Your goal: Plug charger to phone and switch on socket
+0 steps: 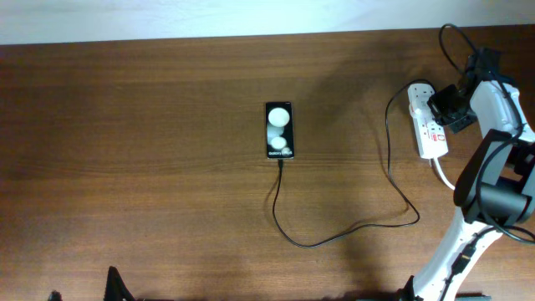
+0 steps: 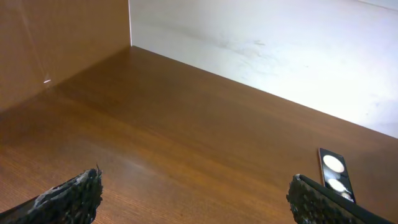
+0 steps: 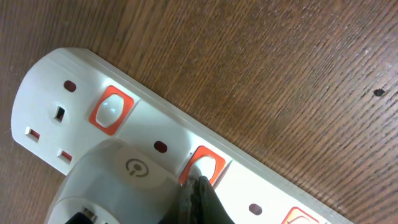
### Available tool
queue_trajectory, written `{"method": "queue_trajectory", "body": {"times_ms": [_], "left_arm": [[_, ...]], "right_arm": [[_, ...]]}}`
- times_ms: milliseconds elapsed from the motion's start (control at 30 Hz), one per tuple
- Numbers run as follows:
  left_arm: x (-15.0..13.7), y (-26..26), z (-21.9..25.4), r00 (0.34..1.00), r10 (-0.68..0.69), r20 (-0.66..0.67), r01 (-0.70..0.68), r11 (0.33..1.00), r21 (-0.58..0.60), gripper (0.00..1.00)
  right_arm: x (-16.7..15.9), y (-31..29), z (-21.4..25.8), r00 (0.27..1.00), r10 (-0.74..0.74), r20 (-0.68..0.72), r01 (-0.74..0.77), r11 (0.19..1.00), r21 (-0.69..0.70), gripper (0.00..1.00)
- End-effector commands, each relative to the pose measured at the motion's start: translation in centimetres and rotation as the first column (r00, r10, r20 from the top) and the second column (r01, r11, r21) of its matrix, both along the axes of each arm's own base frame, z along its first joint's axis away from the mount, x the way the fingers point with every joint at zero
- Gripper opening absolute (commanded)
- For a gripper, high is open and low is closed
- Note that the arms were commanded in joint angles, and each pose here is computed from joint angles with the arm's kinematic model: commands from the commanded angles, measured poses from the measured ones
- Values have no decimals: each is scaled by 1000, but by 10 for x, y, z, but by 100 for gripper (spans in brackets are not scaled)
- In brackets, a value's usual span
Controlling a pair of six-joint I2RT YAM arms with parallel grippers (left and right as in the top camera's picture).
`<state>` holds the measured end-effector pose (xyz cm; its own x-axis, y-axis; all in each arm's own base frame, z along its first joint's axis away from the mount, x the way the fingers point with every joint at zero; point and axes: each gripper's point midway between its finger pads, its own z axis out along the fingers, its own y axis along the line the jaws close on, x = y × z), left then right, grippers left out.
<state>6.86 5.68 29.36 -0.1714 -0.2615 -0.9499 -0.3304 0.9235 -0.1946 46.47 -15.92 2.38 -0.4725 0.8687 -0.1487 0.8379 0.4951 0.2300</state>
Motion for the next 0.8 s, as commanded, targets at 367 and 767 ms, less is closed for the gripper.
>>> {"method": "queue_trajectory", "body": {"times_ms": [367, 767], "left_arm": [[-3, 2, 3, 1000, 9, 11, -9, 1000, 11, 99], [-3, 2, 3, 1000, 9, 11, -9, 1000, 11, 99]], "right_arm": [[-29, 65, -35, 957, 260, -129, -234, 954, 189, 4], [-85, 20, 186, 993, 119, 26, -107, 957, -271, 4]]}}
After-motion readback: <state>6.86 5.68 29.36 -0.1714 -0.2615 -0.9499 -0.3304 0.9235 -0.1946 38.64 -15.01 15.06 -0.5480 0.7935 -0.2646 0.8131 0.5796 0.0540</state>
